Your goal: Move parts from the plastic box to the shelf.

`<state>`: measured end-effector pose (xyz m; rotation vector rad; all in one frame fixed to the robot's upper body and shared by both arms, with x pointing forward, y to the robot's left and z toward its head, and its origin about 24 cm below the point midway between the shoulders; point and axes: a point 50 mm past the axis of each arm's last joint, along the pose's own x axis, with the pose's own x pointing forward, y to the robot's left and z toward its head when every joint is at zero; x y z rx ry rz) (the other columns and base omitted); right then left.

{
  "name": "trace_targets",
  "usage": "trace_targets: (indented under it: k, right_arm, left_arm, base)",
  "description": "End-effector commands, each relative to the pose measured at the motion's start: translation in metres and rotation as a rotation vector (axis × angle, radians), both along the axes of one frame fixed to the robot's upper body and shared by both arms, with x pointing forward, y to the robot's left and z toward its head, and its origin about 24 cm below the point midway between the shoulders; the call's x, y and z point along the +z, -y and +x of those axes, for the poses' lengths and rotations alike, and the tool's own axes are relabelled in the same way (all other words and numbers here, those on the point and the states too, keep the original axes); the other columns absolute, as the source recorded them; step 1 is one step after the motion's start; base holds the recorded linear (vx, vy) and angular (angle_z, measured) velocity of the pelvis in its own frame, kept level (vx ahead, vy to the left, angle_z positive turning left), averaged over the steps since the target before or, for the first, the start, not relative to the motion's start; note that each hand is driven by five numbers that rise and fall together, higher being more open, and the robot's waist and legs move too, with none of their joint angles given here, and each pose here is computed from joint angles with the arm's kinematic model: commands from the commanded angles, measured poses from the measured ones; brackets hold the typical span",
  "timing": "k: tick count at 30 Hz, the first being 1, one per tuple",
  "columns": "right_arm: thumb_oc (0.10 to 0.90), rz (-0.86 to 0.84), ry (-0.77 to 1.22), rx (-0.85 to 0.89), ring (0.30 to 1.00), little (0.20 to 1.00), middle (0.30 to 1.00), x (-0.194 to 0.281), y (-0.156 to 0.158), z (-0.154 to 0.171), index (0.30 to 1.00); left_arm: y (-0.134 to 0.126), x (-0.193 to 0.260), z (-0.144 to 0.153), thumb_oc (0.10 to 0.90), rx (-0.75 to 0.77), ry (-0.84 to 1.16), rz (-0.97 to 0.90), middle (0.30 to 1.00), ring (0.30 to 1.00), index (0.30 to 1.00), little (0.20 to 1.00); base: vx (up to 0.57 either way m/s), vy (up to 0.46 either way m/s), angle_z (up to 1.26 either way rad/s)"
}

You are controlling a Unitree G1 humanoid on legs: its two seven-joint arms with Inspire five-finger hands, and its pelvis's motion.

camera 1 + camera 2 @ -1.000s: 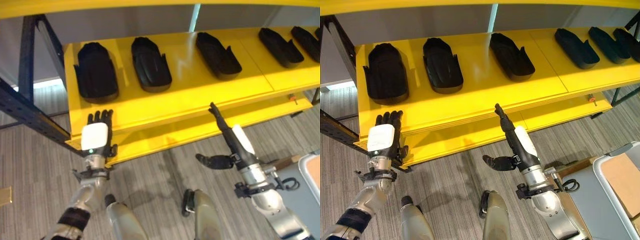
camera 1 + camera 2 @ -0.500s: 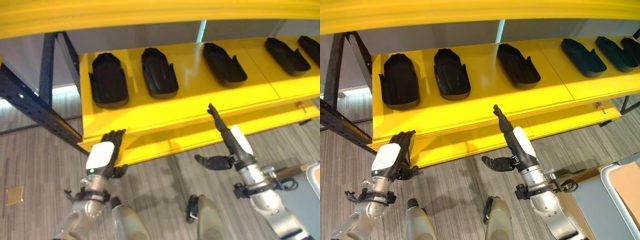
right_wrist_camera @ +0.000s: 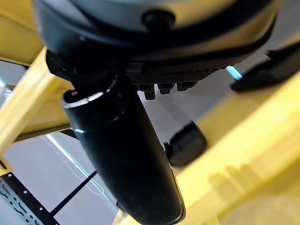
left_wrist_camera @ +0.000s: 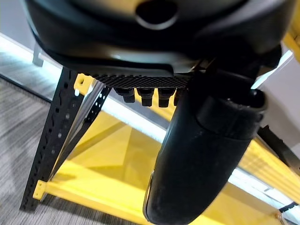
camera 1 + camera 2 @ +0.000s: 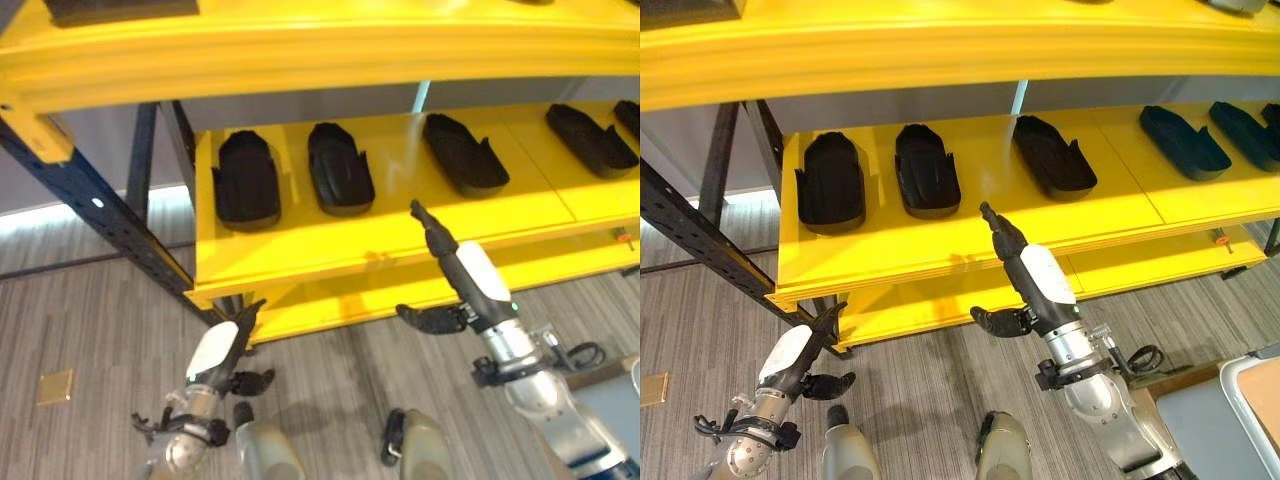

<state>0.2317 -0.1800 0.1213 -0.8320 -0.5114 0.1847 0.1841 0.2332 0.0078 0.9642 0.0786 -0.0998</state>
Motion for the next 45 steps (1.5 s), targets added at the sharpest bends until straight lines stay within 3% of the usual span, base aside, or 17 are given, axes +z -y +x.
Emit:
trace_targets:
  k: [1,13,22,29,36,41,45]
  right_arm:
    - [0.900,0.067,0.252,-0.016,1.000,1.000,1.000,0.043,0.000,0.013,1.000]
    - [0.900,0.064,0.306,-0.053,1.000,1.000,1.000,0.058,0.000,0.033,1.000]
    - [0.900,0.062,0.236,-0.031,1.000,1.000,1.000,0.048,-0.004,0.038,1.000]
    - [0.900,0.013,0.203,-0.034,1.000,1.000,1.000,0.045,-0.004,0.047,1.000]
    - [0.900,-0.018,0.167,-0.087,1.000,1.000,1.000,0.044,0.000,0.070,1.000]
    - [0.900,0.037,-0.038,-0.183,1.000,1.000,1.000,0.017,0.017,0.100,1.000]
    - [0.900,0.045,-0.092,-0.236,1.000,1.000,1.000,0.018,0.029,0.116,1.000]
  left_arm:
    - [0.008,0.039,0.011,0.900,-0.118,0.180,-0.017,1.000,1.000,1.000,1.000]
    - [0.006,0.038,0.011,0.900,-0.093,0.169,-0.052,1.000,1.000,1.000,1.000]
    - [0.016,0.038,0.010,0.900,-0.086,0.152,-0.286,1.000,1.000,1.000,1.000]
    - [0.020,0.035,0.009,0.900,-0.082,0.131,-0.368,1.000,1.000,1.000,1.000]
    - [0.016,0.036,0.009,0.900,-0.058,0.140,-0.389,1.000,1.000,1.000,1.000]
    - [0.009,0.035,0.001,0.900,-0.024,0.110,-0.433,1.000,1.000,1.000,1.000]
    - [0.006,0.035,-0.003,0.900,-0.029,0.093,-0.451,1.000,1.000,1.000,1.000]
  base:
    - [0.02,0.018,0.06]
    - [0.01,0.005,0.01]
    - [0.05,0.032,-0.02]
    - [0.03,0.024,0.01]
    - [0.02,0.014,-0.04]
    - [0.02,-0.009,0.01]
    - [0.00,-0.016,0.09]
